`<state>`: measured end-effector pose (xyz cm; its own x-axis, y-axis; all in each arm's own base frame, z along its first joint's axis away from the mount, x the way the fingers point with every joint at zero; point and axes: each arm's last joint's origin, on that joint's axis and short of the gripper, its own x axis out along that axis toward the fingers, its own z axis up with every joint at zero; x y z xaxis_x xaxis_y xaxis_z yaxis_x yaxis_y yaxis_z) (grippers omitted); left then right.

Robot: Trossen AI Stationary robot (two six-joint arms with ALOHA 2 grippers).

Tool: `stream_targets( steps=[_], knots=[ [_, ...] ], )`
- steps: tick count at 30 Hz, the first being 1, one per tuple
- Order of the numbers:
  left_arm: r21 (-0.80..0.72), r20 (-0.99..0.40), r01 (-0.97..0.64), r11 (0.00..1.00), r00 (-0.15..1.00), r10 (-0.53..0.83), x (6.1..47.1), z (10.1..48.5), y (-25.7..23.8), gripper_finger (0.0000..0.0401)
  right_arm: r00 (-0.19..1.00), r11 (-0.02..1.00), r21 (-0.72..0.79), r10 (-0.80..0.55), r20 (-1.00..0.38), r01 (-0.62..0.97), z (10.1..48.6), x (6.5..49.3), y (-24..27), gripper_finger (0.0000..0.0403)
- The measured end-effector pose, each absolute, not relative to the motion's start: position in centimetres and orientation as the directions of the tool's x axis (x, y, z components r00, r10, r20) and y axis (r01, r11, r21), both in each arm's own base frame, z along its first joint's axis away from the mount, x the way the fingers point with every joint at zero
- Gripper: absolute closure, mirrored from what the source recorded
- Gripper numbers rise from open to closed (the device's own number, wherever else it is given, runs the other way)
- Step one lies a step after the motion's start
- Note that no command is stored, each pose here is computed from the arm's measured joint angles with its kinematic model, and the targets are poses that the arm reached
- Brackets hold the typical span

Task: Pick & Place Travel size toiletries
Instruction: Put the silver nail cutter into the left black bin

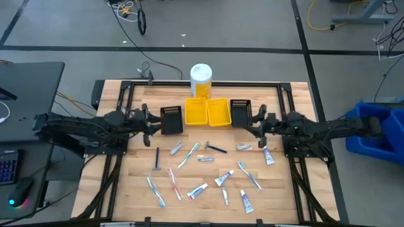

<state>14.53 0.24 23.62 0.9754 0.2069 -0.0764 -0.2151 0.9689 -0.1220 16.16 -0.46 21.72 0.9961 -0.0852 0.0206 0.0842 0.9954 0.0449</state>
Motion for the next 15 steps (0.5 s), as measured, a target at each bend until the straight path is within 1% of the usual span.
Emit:
stream_targets(
  steps=[7, 10, 15],
  knots=[
    [-0.164, -0.257, -0.185, 0.969, 0.957, 0.139, 16.5, 23.9, -0.7, 0.0264, 0.994, 0.998, 0.056, -0.010, -0.107, 0.017, 21.7, 19.9, 1.0, 0.0243],
    [-0.173, -0.308, -0.172, 0.970, 0.945, 0.113, 17.2, 23.9, -1.3, 0.0259, 0.987, 0.999, 0.052, 0.020, -0.158, -0.011, 21.3, 21.3, 1.7, 0.0242],
    [-0.194, -0.387, -0.158, 0.968, 0.919, 0.073, 18.6, 23.0, -2.7, 0.0252, 0.968, 0.998, 0.058, 0.003, -0.250, 0.012, 19.9, 23.1, 2.6, 0.0238]
  ],
)
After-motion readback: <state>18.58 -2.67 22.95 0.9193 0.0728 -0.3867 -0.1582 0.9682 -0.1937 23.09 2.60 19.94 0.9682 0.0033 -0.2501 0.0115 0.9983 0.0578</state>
